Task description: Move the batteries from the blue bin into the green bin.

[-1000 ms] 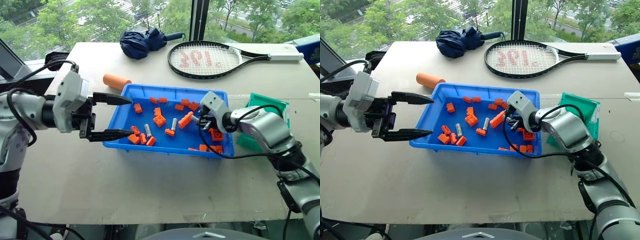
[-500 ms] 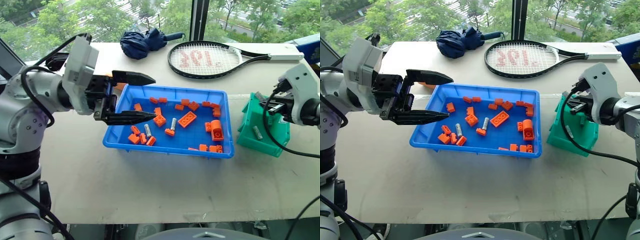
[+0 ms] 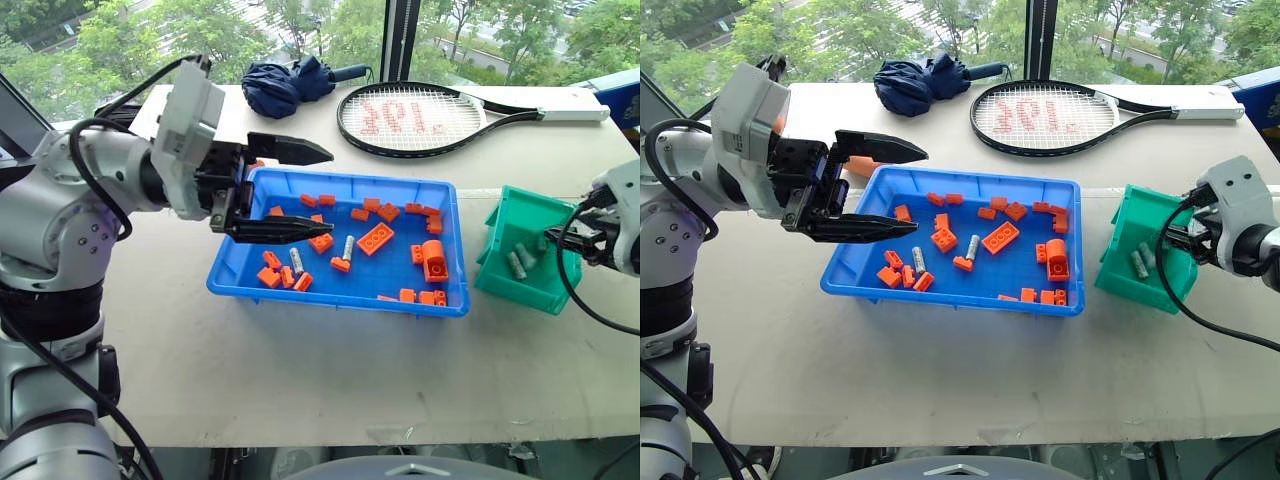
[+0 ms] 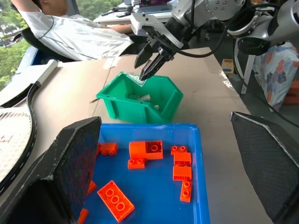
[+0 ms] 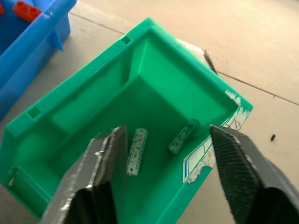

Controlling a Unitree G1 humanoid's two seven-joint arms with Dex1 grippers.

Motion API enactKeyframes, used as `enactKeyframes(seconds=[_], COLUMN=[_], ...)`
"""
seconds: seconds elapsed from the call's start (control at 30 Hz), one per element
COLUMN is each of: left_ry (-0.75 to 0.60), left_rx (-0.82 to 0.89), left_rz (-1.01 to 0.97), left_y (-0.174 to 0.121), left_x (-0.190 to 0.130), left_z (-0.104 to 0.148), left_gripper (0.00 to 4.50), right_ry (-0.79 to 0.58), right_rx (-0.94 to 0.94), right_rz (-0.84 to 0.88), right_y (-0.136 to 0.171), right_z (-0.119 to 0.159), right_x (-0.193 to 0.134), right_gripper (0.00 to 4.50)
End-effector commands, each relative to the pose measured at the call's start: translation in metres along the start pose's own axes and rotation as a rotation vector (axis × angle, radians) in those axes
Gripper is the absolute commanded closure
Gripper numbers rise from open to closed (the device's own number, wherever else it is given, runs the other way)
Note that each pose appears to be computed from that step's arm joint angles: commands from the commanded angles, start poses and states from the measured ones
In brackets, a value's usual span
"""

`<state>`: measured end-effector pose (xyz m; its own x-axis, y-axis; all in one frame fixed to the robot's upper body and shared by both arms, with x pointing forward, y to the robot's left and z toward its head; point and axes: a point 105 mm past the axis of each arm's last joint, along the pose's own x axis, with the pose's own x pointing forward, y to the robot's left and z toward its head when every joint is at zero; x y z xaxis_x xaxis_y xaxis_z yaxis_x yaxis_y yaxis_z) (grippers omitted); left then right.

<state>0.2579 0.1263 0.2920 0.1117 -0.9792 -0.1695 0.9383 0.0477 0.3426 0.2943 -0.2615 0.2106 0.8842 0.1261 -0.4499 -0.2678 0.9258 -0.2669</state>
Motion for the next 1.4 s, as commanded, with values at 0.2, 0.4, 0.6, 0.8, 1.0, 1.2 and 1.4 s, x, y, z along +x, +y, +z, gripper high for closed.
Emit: enactKeyframes(seconds=[0.2, 0.4, 0.6, 0.8, 1.0, 1.2, 1.4], left_ry=[0.155, 0.242, 0.260, 0.260, 0.257, 0.254, 0.251], left_rx=[-0.044, -0.078, -0.094, -0.091, -0.086, -0.079, -0.079], left_rz=[0.187, 0.262, 0.311, 0.339, 0.357, 0.369, 0.368], left_y=[0.006, -0.003, -0.015, -0.019, -0.020, -0.019, -0.019], left_x=[-0.046, -0.070, -0.079, -0.082, -0.083, -0.084, -0.084], left_z=[-0.033, -0.050, -0.052, -0.050, -0.049, -0.049, -0.048], left_gripper=[0.00, 0.00, 0.00, 0.00, 0.00, 0.00, 0.00], right_ry=[-0.253, -0.262, -0.250, -0.304, -0.314, -0.304, -0.263], right_rx=[-0.092, -0.107, -0.218, -0.414, -0.525, -0.646, -0.759], right_rz=[0.371, 0.642, 0.752, 0.827, 0.860, 0.889, 0.976], right_y=[0.115, 0.204, 0.241, 0.245, 0.243, 0.237, 0.238], right_z=[0.075, 0.085, 0.077, 0.076, 0.079, 0.080, 0.076], right_x=[0.032, 0.057, 0.078, 0.098, 0.114, 0.120, 0.119], right_gripper=[0.41, 0.41, 0.41, 0.41, 0.41, 0.41, 0.41])
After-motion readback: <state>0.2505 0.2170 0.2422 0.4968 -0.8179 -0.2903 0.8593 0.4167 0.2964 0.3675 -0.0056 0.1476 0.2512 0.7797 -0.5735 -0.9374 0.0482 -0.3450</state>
